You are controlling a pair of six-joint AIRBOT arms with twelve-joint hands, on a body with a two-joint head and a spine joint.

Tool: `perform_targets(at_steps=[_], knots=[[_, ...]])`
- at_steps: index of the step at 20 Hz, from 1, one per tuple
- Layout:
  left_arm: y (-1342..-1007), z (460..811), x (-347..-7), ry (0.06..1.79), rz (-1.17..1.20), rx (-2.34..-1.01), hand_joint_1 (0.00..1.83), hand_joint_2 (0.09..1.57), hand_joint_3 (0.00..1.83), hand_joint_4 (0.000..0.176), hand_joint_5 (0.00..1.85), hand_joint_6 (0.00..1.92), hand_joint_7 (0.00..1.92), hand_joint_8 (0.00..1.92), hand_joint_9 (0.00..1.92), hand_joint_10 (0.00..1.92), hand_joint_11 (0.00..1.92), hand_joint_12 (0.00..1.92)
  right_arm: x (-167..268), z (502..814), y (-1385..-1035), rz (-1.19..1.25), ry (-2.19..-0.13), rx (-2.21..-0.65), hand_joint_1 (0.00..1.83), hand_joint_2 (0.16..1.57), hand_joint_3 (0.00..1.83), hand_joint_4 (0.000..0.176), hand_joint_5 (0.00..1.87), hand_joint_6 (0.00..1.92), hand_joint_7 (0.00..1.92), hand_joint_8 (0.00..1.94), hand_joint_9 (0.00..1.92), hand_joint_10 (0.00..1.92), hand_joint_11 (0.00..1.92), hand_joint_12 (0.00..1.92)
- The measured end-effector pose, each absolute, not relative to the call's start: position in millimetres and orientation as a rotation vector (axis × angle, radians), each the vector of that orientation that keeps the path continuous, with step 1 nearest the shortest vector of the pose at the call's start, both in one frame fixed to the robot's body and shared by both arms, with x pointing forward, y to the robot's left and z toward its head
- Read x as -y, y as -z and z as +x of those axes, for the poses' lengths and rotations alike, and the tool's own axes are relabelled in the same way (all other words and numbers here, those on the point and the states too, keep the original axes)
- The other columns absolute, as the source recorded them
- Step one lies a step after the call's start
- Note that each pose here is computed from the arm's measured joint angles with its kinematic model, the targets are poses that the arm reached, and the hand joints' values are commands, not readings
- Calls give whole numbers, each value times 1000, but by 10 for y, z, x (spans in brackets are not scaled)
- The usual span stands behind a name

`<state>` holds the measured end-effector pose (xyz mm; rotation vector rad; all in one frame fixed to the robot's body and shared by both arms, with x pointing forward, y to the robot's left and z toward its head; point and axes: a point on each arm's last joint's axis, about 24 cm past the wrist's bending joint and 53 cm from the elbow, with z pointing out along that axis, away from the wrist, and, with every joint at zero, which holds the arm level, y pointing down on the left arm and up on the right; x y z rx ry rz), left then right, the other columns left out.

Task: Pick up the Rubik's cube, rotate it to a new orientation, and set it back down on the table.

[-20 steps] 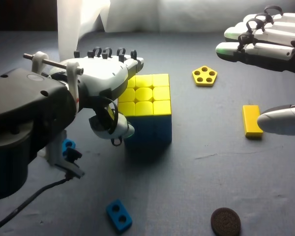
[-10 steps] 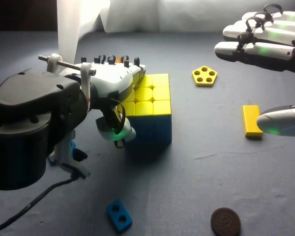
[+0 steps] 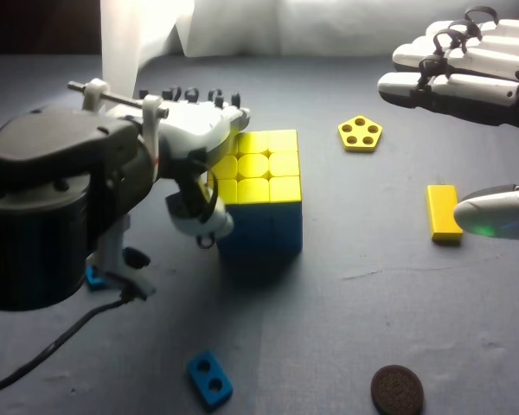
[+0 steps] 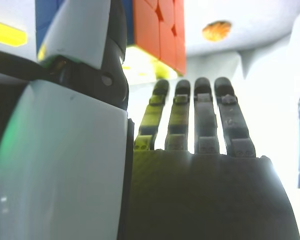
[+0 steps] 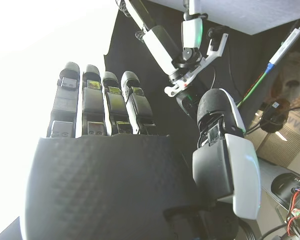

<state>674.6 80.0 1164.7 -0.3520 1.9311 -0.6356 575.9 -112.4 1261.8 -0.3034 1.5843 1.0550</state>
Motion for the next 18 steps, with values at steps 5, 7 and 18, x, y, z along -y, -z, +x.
perform_targets(at_steps=[5, 7, 18], knots=[[-11678, 6788, -707, 657, -370, -1936, 1079, 1076, 0, 0, 0, 0, 0, 0, 0, 0, 0, 0, 1132, 5761, -12622, -302, -1054, -1583, 0, 1247, 6, 0, 0, 0, 3, 1, 1, 0, 0, 0], [-11685, 6813, -649, 666, -378, -1941, 1056, 1085, 0, 0, 0, 0, 0, 0, 0, 0, 0, 0, 1130, 5760, -12624, -302, -1055, -1583, 0, 1248, 6, 0, 0, 0, 0, 0, 0, 0, 0, 0], [-11618, 6825, -601, 656, -374, -1967, 1026, 1088, 0, 0, 0, 0, 0, 0, 0, 0, 0, 0, 1129, 5758, -12622, -303, -1055, -1583, 0, 1251, 4, 0, 0, 0, 4, 1, 9, 2, 0, 0]])
